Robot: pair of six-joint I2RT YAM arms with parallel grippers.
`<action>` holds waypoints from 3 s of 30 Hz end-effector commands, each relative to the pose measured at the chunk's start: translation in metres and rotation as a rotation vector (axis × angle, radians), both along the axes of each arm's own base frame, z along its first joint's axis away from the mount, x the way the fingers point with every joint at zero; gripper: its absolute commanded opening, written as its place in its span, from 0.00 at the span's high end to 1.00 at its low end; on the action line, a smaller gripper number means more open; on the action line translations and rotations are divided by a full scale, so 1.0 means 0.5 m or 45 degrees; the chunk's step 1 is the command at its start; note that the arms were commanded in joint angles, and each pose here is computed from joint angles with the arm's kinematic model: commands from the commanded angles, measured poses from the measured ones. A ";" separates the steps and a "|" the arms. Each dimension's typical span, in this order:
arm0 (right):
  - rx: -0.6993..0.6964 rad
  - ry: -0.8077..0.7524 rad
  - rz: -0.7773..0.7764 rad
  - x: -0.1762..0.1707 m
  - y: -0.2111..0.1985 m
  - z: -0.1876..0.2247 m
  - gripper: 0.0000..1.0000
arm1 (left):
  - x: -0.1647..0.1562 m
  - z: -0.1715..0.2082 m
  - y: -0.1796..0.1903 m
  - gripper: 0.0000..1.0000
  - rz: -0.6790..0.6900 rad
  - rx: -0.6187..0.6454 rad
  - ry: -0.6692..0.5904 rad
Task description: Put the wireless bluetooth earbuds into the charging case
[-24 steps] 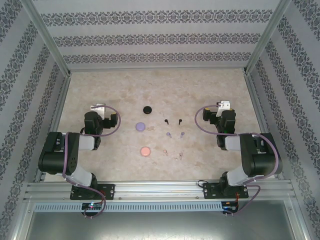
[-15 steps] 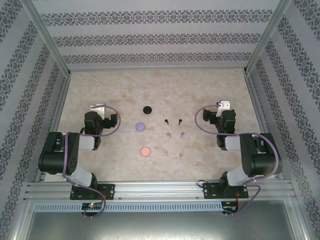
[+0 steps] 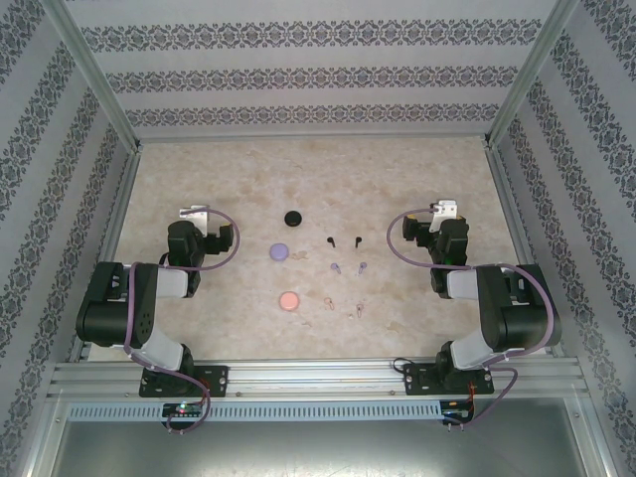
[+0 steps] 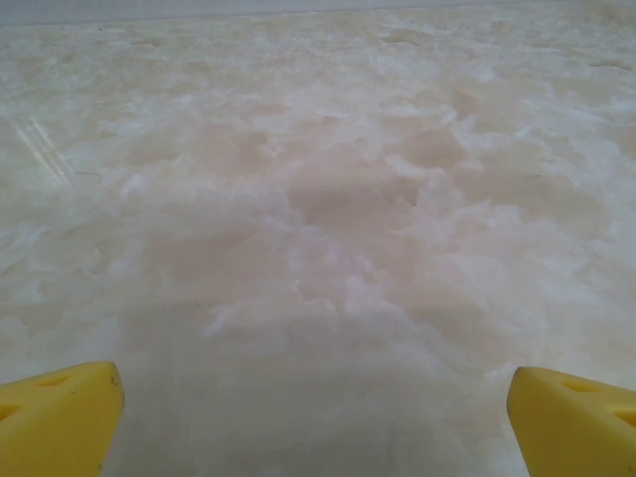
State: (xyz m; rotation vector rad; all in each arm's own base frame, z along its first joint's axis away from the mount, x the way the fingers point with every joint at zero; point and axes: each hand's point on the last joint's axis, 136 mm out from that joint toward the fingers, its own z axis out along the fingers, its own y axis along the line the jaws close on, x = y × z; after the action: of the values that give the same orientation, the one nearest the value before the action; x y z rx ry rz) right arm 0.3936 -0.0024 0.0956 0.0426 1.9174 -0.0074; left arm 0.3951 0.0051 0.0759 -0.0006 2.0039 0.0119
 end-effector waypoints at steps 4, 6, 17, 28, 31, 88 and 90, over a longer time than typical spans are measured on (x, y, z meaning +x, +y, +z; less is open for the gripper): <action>-0.005 -0.080 -0.006 -0.001 0.002 0.042 0.02 | 0.009 0.016 0.006 0.01 0.024 -0.011 -0.037; -0.031 -0.102 -0.049 -0.013 -0.003 0.069 0.02 | 0.009 0.028 0.016 0.01 0.066 -0.011 -0.025; 0.569 0.062 -0.129 -0.083 0.031 0.210 0.02 | 0.005 0.109 0.017 0.00 0.188 -0.179 0.187; 0.602 0.562 0.351 -0.182 0.281 0.192 0.03 | -0.083 0.139 -0.059 0.00 0.296 -0.636 0.445; 0.537 0.772 0.381 -0.230 0.360 0.148 0.08 | -0.115 0.137 -0.065 0.00 0.337 -0.700 0.458; -0.056 1.404 0.141 -0.398 0.746 -0.171 0.34 | -0.141 0.154 0.030 0.01 0.707 -0.637 0.331; -0.060 1.410 0.137 -0.399 0.745 -0.176 0.35 | -0.141 0.152 0.028 0.01 0.705 -0.639 0.338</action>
State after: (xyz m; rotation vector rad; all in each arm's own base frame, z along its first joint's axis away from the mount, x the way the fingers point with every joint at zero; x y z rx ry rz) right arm 0.1995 0.3707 0.0136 -0.1398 2.9991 0.0360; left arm 0.3229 0.0192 0.1487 -0.9404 2.1605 -0.1582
